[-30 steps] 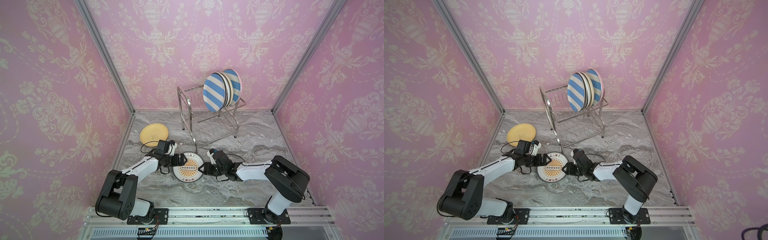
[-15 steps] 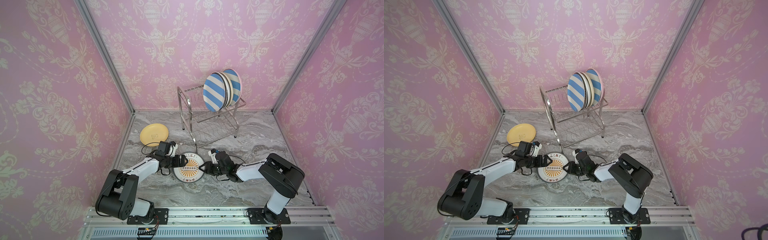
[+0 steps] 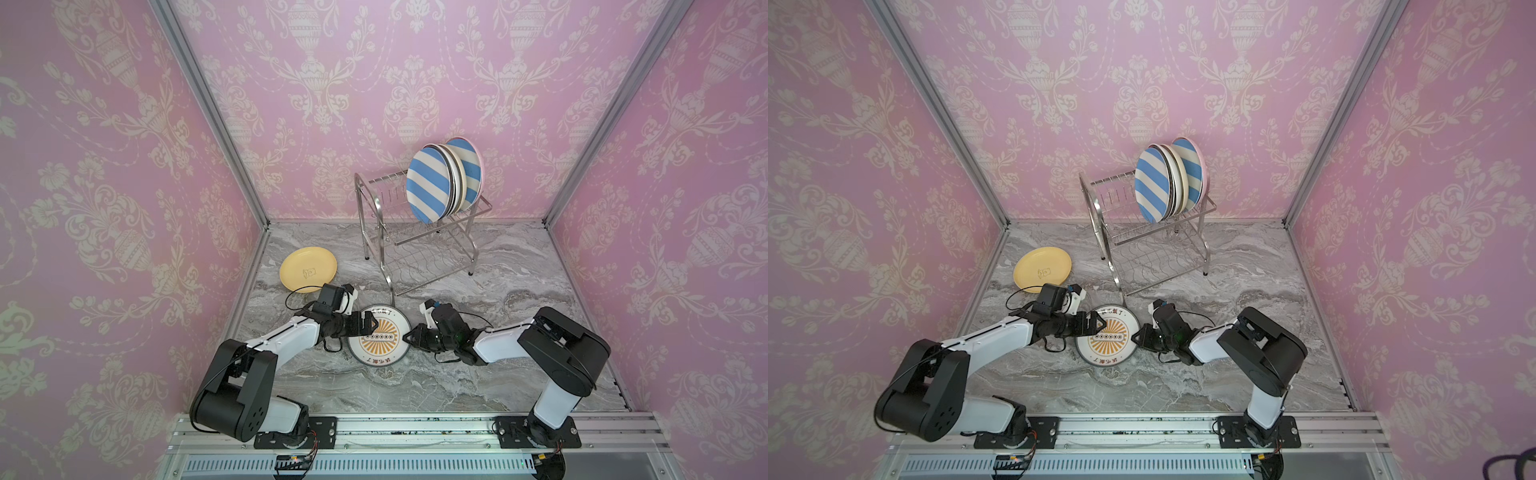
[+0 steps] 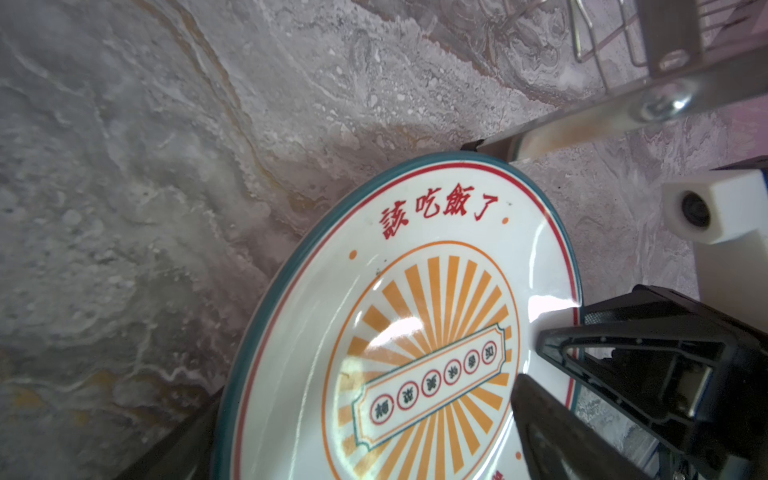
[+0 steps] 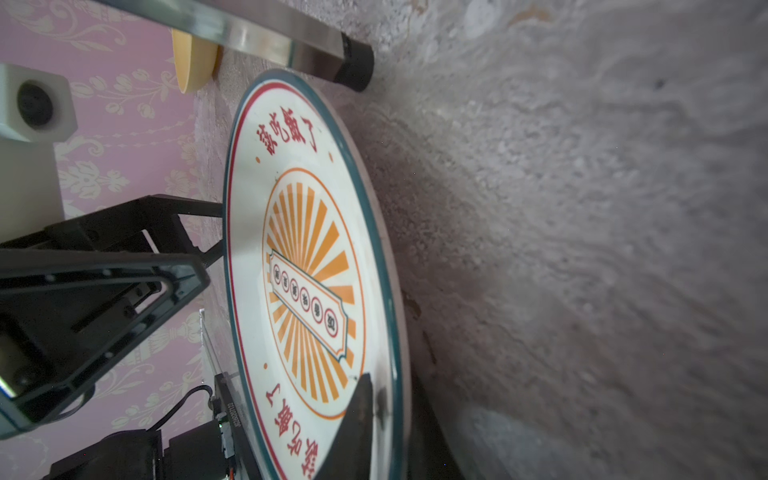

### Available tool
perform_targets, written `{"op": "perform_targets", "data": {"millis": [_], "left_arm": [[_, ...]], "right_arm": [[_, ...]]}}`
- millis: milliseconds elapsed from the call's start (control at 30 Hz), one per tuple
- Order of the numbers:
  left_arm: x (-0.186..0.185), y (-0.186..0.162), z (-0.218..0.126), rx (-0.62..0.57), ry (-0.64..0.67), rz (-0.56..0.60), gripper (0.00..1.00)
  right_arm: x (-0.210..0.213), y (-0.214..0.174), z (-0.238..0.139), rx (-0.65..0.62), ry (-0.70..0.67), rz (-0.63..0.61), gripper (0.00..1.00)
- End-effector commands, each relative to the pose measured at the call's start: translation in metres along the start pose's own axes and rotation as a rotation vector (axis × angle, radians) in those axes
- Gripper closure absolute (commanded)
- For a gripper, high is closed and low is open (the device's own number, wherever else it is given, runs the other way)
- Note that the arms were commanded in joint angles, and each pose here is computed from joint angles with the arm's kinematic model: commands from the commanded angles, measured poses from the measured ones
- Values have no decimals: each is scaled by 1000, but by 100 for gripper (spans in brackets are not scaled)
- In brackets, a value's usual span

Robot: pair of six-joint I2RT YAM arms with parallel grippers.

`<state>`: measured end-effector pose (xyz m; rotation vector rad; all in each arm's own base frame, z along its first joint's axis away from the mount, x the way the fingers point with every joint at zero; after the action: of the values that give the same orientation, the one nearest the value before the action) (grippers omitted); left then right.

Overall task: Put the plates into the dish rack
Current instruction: 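Close the right gripper on the sunburst plate rim while the left gripper steadies it, then lift the sunburst plate upright with the right gripper while the left gripper draws back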

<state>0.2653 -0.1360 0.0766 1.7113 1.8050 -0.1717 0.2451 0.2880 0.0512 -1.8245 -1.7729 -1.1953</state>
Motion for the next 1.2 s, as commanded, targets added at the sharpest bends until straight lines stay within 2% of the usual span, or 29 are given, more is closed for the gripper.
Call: {"op": "perform_targets", "data": {"millis": [0, 267, 433, 533, 633, 733, 900, 1033, 1167], "left_arm": [[-12, 3, -7, -27, -12, 35, 1], [-14, -2, -20, -64, 17, 54, 1], [-19, 16, -58, -191, 101, 107, 1], [-33, 35, -95, -319, 121, 152, 1], [-53, 60, -129, -450, 83, 173, 1], [-73, 77, -149, -514, 31, 201, 1], [-100, 101, -163, -580, -57, 288, 1], [-120, 117, -171, -613, -136, 326, 1], [-133, 131, -179, -646, -186, 347, 1]], "right_arm": [[9, 4, -9, -14, -13, -55, 92], [24, 9, -30, -18, -105, -170, 98], [43, 14, -62, -19, -222, -308, 100], [56, 18, -97, -43, -315, -404, 100], [69, 26, -137, -110, -386, -463, 100], [80, 32, -179, -163, -458, -545, 100], [88, 44, -251, -240, -613, -657, 100], [126, 67, -317, -374, -642, -713, 100], [165, 92, -354, -481, -665, -782, 100]]}}
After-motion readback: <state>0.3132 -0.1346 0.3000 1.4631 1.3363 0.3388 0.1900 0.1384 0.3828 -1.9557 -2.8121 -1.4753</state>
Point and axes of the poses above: each gripper's point midway between its finger pads, its own z axis out along the fingers, its own x axis along the line the jaws close on, y = z × x, the point moved 4 cm from there along -z, back along the fingers, and after that the axes turned 5 degrees about -z, right-handed, at the moved point
